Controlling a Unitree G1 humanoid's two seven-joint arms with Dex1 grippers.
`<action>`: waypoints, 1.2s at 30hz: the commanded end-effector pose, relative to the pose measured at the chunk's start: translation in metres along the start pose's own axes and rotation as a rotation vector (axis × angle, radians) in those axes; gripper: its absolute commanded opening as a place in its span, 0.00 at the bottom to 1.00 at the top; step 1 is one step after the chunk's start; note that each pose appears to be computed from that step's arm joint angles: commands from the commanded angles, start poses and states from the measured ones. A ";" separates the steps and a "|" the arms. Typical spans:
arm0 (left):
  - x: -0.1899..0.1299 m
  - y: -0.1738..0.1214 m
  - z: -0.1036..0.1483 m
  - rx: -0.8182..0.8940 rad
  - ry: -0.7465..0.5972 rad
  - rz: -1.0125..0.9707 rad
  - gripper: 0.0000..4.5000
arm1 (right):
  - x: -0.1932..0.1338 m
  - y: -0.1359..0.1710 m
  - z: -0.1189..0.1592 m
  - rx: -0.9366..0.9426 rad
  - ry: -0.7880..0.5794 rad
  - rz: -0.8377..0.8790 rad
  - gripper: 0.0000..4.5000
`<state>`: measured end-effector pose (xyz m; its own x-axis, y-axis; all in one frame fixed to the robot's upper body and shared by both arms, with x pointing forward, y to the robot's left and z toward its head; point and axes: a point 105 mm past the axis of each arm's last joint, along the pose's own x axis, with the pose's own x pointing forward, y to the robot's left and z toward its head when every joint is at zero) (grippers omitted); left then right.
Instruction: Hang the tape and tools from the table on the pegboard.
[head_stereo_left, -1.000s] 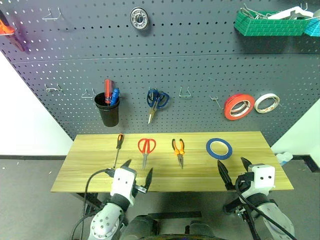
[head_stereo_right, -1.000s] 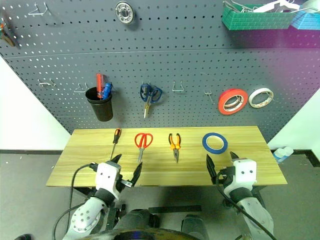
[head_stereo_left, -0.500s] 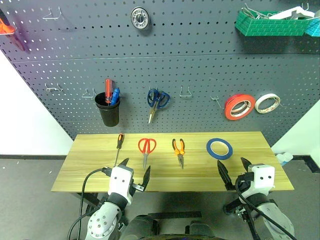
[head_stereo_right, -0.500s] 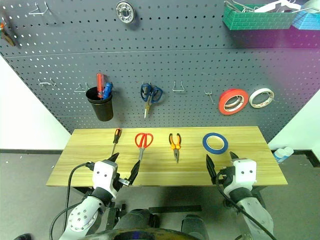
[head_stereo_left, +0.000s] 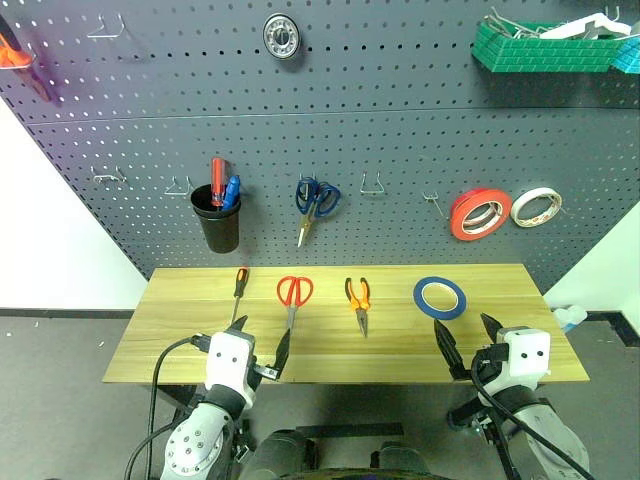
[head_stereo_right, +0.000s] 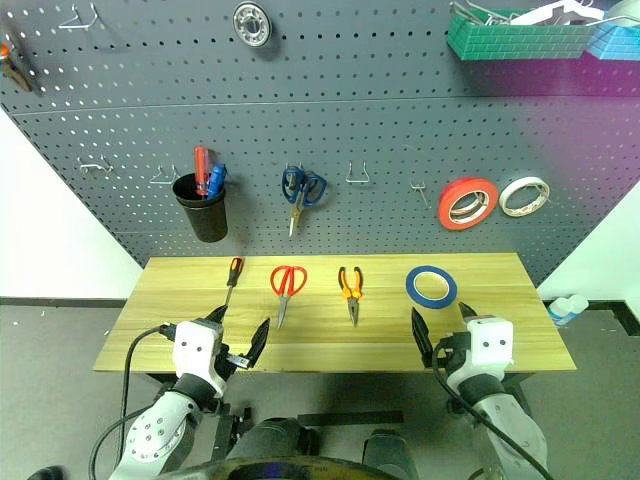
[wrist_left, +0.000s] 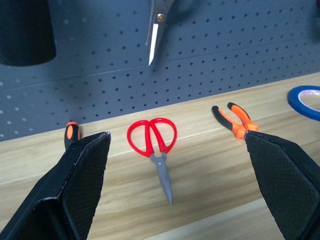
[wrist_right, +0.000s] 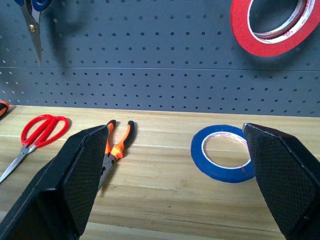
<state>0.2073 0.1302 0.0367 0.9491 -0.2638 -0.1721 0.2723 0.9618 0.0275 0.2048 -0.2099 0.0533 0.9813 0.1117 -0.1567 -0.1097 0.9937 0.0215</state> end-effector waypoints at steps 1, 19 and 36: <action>0.002 -0.003 0.005 -0.014 -0.033 -0.023 1.00 | 0.001 0.005 0.018 -0.011 -0.065 0.019 1.00; 0.025 0.088 0.052 0.011 -0.023 -0.396 1.00 | 0.003 0.009 0.021 -0.013 -0.077 0.032 1.00; 0.027 0.085 0.067 -0.031 0.017 -0.751 1.00 | 0.007 0.010 0.029 -0.025 -0.101 0.046 1.00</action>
<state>0.2628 0.1949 0.0900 0.5229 -0.8349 -0.1719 0.8270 0.5457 -0.1348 0.2128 -0.2011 0.0633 0.9828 0.1441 -0.1153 -0.1424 0.9895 0.0229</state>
